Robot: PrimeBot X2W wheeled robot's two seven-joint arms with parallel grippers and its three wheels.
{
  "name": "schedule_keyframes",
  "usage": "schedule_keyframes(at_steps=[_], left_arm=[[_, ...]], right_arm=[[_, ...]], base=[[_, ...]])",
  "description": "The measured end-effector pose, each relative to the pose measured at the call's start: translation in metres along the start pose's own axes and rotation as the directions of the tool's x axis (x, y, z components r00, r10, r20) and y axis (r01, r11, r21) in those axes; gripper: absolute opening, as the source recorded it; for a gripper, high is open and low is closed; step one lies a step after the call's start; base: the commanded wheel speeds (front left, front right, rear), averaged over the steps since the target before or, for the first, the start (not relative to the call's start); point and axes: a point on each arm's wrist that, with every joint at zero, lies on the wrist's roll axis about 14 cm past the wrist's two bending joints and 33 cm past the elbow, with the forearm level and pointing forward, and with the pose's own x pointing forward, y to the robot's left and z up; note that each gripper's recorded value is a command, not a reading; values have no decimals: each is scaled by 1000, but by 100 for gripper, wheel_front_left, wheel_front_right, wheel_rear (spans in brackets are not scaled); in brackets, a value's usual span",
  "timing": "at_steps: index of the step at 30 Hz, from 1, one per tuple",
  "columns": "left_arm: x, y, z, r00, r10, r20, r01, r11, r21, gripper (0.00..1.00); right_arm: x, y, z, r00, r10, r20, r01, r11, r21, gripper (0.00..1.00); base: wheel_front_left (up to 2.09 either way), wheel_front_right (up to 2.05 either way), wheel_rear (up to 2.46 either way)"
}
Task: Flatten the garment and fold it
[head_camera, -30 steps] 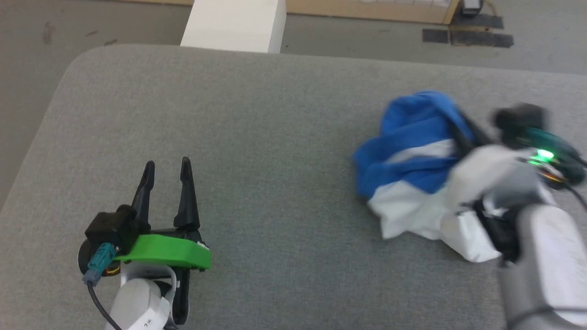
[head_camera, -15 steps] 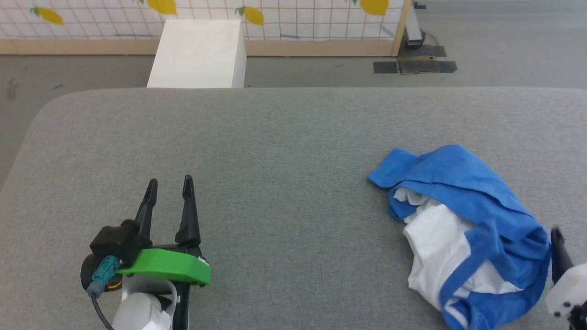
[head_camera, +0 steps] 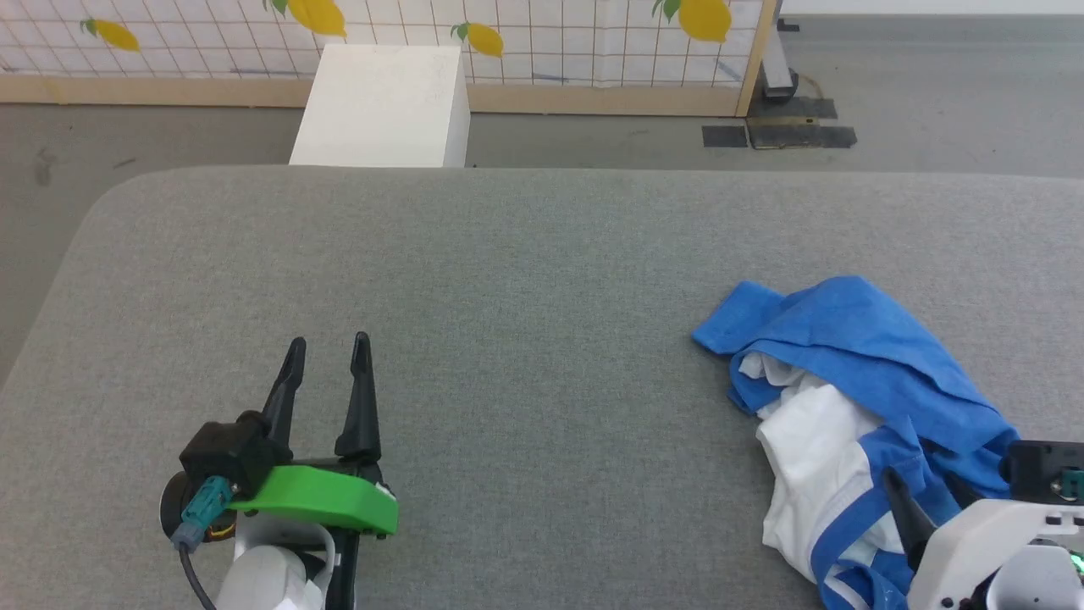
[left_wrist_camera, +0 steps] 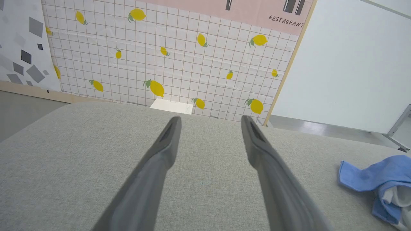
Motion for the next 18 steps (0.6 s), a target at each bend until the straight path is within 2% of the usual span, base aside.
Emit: schedule_keyframes(at_steps=[5, 6, 7, 8, 10, 13, 16, 18], left_arm=[[0, 4, -5, 1000, 12, -15, -12, 1000, 2, 100], [0, 5, -6, 1000, 14, -17, -14, 1000, 2, 100], [0, 6, -7, 1000, 17, -20, -17, 1000, 3, 100], [0, 9, -9, 999, 25, -26, -25, 1000, 5, 100], [-1, 11, -10, 999, 31, -29, -31, 1000, 6, 100], [-2, 14, -10, 999, 39, -29, -39, 999, 9, 100], [-3, 16, -9, 999, 46, -28, -46, 999, 10, 100], [-4, 17, -8, 998, 50, -27, -50, 999, 11, 100]], right_arm=[[9, 13, -8, 998, 33, -53, -35, 999, -25, 100], [11, 16, -8, 998, 39, -58, -41, 999, -28, 90], [15, 19, -6, 997, 48, -56, -49, 998, -31, 47], [23, 35, 8, 996, 88, -23, -90, 994, -55, 0], [29, 51, 24, 991, 134, 30, -131, 989, -74, 0], [32, 92, 52, 961, 247, 122, -231, 964, -129, 0], [24, 152, 63, 901, 409, 141, -374, 900, -224, 0], [12, 198, 54, 843, 529, 101, -484, 826, -288, 0]], base=[[0, 0, 0], [0, 0, 0], [0, 0, 0], [0, 0, 0], [0, 0, 0], [0, 0, 0], [0, 0, 0], [0, 0, 0]])
